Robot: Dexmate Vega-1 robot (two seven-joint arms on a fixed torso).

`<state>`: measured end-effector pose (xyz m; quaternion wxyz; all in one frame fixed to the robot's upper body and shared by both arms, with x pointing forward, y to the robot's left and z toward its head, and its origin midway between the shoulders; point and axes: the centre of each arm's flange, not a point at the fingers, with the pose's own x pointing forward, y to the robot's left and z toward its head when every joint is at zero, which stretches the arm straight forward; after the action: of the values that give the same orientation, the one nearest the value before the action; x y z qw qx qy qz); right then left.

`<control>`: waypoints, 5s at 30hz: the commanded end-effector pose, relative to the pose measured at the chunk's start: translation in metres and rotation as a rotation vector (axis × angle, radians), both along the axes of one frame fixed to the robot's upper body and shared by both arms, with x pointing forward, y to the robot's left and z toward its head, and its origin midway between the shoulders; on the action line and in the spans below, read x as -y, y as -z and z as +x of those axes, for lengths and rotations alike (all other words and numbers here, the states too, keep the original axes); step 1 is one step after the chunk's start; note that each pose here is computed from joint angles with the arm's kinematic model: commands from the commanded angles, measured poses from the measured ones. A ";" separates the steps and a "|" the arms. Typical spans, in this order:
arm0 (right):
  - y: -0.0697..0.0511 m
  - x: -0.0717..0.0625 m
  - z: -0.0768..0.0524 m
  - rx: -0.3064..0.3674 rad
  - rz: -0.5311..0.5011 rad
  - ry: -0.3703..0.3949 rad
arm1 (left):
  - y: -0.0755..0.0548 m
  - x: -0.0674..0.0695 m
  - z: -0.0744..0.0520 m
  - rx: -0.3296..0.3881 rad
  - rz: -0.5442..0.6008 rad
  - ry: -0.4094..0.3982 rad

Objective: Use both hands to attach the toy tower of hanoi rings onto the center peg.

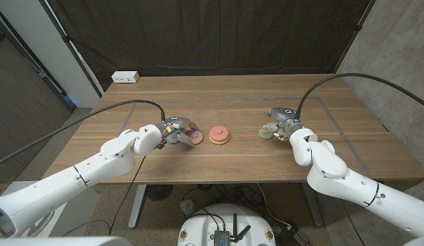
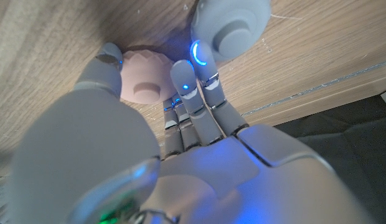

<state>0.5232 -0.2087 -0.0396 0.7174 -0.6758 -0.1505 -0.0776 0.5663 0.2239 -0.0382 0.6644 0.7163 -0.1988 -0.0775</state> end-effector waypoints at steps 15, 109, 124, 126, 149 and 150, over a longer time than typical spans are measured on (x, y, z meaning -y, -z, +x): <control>-0.003 0.000 0.001 0.010 0.004 0.003 | -0.017 0.000 -0.005 0.045 -0.025 -0.002; -0.013 0.009 0.003 0.014 0.031 0.025 | -0.083 0.055 -0.012 0.037 0.045 0.219; -0.013 0.012 0.004 0.016 0.035 0.025 | -0.075 0.068 -0.003 0.005 0.080 0.231; -0.013 0.012 0.005 0.015 0.037 0.025 | -0.073 0.069 -0.001 0.001 0.076 0.233; -0.013 0.015 0.005 0.010 0.035 0.027 | -0.060 0.080 0.010 -0.011 0.081 0.238; -0.013 0.015 0.005 0.011 0.035 0.024 | -0.059 0.080 0.010 -0.013 0.081 0.239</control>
<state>0.5279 -0.2225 -0.0271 0.7271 -0.6647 -0.1442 -0.0936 0.5711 0.1486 0.0268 0.6205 0.7150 -0.2784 -0.1622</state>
